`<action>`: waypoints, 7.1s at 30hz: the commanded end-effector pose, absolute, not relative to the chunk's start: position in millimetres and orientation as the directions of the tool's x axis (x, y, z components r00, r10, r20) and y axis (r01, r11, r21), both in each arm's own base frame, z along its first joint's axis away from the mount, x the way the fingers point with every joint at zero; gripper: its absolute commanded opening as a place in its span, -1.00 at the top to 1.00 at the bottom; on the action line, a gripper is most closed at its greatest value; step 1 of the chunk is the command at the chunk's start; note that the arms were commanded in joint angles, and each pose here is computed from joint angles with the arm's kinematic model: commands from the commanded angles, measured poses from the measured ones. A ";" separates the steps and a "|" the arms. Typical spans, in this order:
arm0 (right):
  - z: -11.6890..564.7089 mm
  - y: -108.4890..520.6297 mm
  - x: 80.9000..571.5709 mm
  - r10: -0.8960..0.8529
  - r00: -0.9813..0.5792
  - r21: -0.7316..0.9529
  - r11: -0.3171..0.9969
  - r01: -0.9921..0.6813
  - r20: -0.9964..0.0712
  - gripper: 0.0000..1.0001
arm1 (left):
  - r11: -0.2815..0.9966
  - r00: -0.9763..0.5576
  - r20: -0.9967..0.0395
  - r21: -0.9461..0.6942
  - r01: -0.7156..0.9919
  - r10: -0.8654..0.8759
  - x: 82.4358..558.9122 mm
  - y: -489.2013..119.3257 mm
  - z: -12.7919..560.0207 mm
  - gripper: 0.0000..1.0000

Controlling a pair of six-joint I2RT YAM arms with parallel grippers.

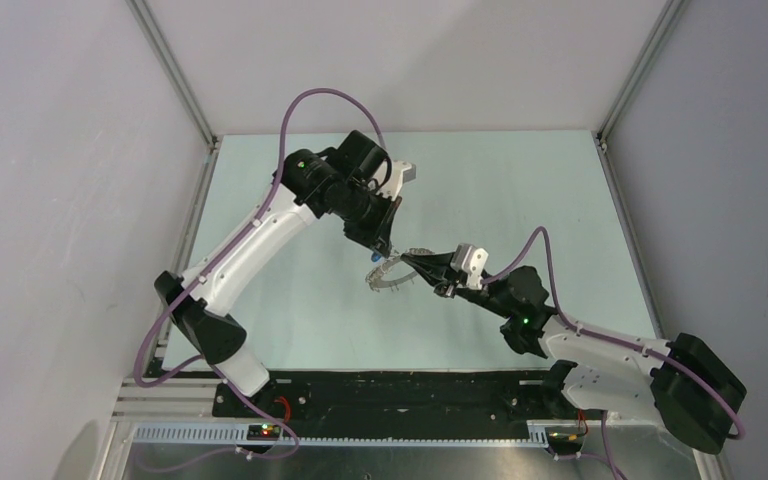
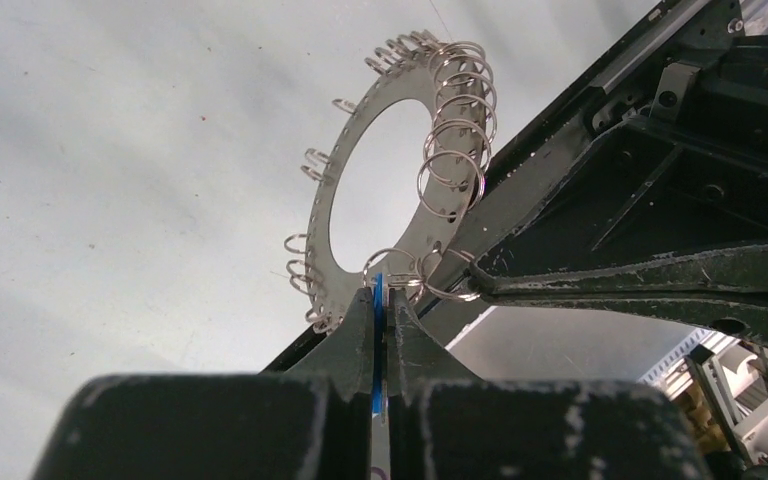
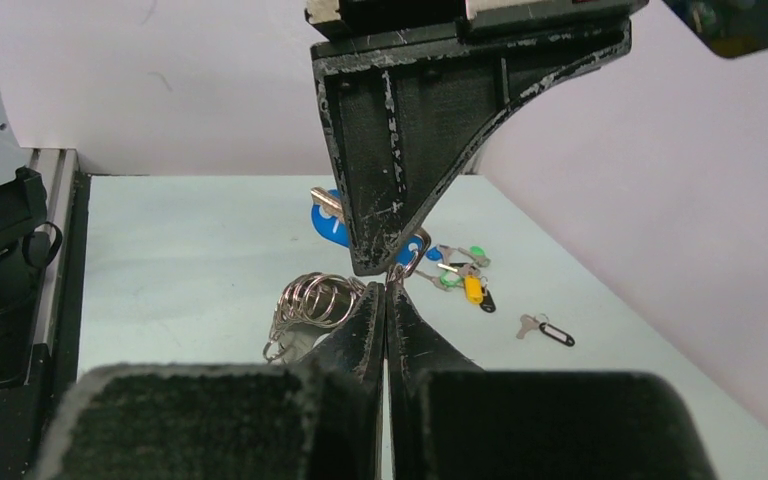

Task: Remove the keys from the keyring

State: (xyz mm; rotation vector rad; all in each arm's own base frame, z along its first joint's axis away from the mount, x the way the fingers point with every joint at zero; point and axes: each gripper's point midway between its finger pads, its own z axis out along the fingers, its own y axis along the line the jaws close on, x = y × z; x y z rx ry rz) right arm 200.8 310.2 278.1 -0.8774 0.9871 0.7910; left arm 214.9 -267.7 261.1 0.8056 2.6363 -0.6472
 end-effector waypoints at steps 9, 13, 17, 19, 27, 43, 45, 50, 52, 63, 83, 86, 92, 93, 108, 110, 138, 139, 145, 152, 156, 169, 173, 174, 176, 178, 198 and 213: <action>327.1 309.5 184.3 0.278 0.567 -0.425 0.434 -0.795 -0.776 1.00 | 0.725 -0.792 -0.387 -0.339 0.599 0.473 218.2 -265.6 247.0 1.00; 329.1 310.9 184.0 0.260 0.615 -0.478 0.435 -0.763 -0.744 1.00 | 0.706 -0.789 -0.375 -0.364 0.608 0.486 213.5 -269.9 244.7 1.00; 328.1 314.3 181.3 0.257 0.646 -0.519 0.419 -0.745 -0.719 1.00 | 0.674 -0.782 -0.366 -0.398 0.622 0.505 206.8 -277.3 244.1 0.99; 327.1 315.9 179.8 0.261 0.649 -0.527 0.409 -0.745 -0.715 1.00 | 0.656 -0.778 -0.367 -0.419 0.628 0.510 204.0 -280.9 245.7 0.99; 309.9 308.7 186.2 0.224 0.546 -0.425 0.421 -0.801 -0.807 0.96 | 0.702 -0.768 -0.436 -0.343 0.624 0.469 218.8 -269.1 259.6 1.00; 243.1 316.6 179.1 0.177 0.293 -0.226 0.320 -0.920 -0.940 0.57 | 0.690 -0.753 -0.492 -0.352 0.632 0.437 219.2 -271.6 281.3 1.00; 240.1 318.9 183.2 0.175 0.293 -0.225 0.327 -0.918 -0.940 0.57 | 0.689 -0.752 -0.494 -0.354 0.632 0.436 219.4 -272.5 282.0 0.99; 233.3 320.3 200.3 0.161 0.269 -0.197 0.364 -0.910 -0.950 0.58 | 0.682 -0.750 -0.500 -0.361 0.636 0.434 217.7 -273.0 285.4 1.00; 235.4 318.4 205.8 0.167 0.264 -0.186 0.377 -0.907 -0.950 0.54 | 0.680 -0.750 -0.499 -0.365 0.637 0.435 217.1 -273.5 285.6 1.00; 247.4 310.7 222.2 0.169 0.287 -0.198 0.407 -0.892 -0.943 0.28 | 0.670 -0.750 -0.497 -0.378 0.639 0.436 214.6 -274.8 286.7 0.99; 285.6 314.6 199.0 0.241 0.371 -0.279 0.344 -0.897 -0.897 0.22 | 0.670 -0.754 -0.505 -0.388 0.633 0.420 215.2 -277.2 292.3 1.00; 288.4 317.2 204.1 0.249 0.360 -0.261 0.357 -0.897 -0.899 0.22 | 0.670 -0.754 -0.508 -0.390 0.631 0.415 215.6 -277.7 294.1 1.00; 293.2 321.9 212.7 0.271 0.348 -0.234 0.376 -0.896 -0.897 0.22 | 0.665 -0.752 -0.520 -0.396 0.633 0.406 215.9 -279.4 299.0 1.00; 292.5 322.5 213.8 0.270 0.345 -0.229 0.381 -0.896 -0.899 0.21 | 0.664 -0.750 -0.523 -0.396 0.634 0.404 215.6 -279.2 300.2 1.00; 288.3 329.2 225.8 0.265 0.333 -0.208 0.407 -0.889 -0.905 0.15 | 0.645 -0.750 -0.530 -0.421 0.638 0.396 213.6 -284.3 306.0 1.00; 288.9 330.2 226.9 0.267 0.334 -0.208 0.409 -0.889 -0.904 0.15 | 0.644 -0.750 -0.530 -0.422 0.638 0.396 213.2 -284.3 306.3 1.00; 283.7 311.0 222.4 0.206 0.350 -0.229 0.451 -0.863 -0.914 0.63 | 0.660 -0.750 -0.541 -0.410 0.630 0.379 215.2 -279.4 307.2 1.00; 283.7 310.2 222.1 0.203 0.351 -0.230 0.452 -0.862 -0.914 0.63 | 0.660 -0.752 -0.540 -0.411 0.629 0.379 214.9 -279.4 307.0 1.00; 283.7 307.6 220.3 0.194 0.358 -0.240 0.455 -0.858 -0.913 0.92 | 0.661 -0.751 -0.544 -0.411 0.628 0.375 215.3 -279.1 308.9 1.00; 283.6 307.8 220.0 0.193 0.364 -0.247 0.452 -0.857 -0.911 1.00 | 0.654 -0.750 -0.544 -0.417 0.630 0.375 214.6 -280.8 310.3 1.00; 284.3 309.5 219.2 0.196 0.366 -0.251 0.444 -0.860 -0.909 0.83 | 0.650 -0.752 -0.540 -0.424 0.631 0.378 214.0 -282.2 309.6 1.00; 281.2 320.9 224.6 0.224 0.348 -0.228 0.430 -0.873 -0.910 0.55 | 0.628 -0.755 -0.526 -0.447 0.637 0.391 208.6 -287.3 307.7 1.00; 284.5 321.6 225.4 0.231 0.351 -0.228 0.433 -0.872 -0.907 0.44 | 0.629 -0.756 -0.524 -0.447 0.636 0.391 208.7 -287.1 307.3 0.99; 284.9 322.3 224.5 0.233 0.351 -0.228 0.428 -0.875 -0.907 0.42 | 0.630 -0.756 -0.524 -0.446 0.636 0.392 208.8 -287.3 307.0 1.00; 286.7 323.8 223.4 0.238 0.352 -0.231 0.420 -0.878 -0.905 0.37 | 0.631 -0.757 -0.523 -0.446 0.635 0.393 208.9 -287.3 306.6 1.00; 286.6 325.0 222.5 0.238 0.352 -0.233 0.414 -0.880 -0.905 0.34 | 0.630 -0.756 -0.524 -0.446 0.636 0.392 209.2 -287.6 306.9 1.00; 296.5 323.8 223.1 0.261 0.365 -0.230 0.432 -0.872 -0.894 0.55 | 0.633 -0.763 -0.511 -0.449 0.630 0.396 207.3 -287.7 301.8 0.99; 297.9 329.8 221.6 0.271 0.355 -0.227 0.407 -0.885 -0.895 0.37 | 0.626 -0.762 -0.512 -0.456 0.633 0.397 206.2 -289.9 302.5 1.00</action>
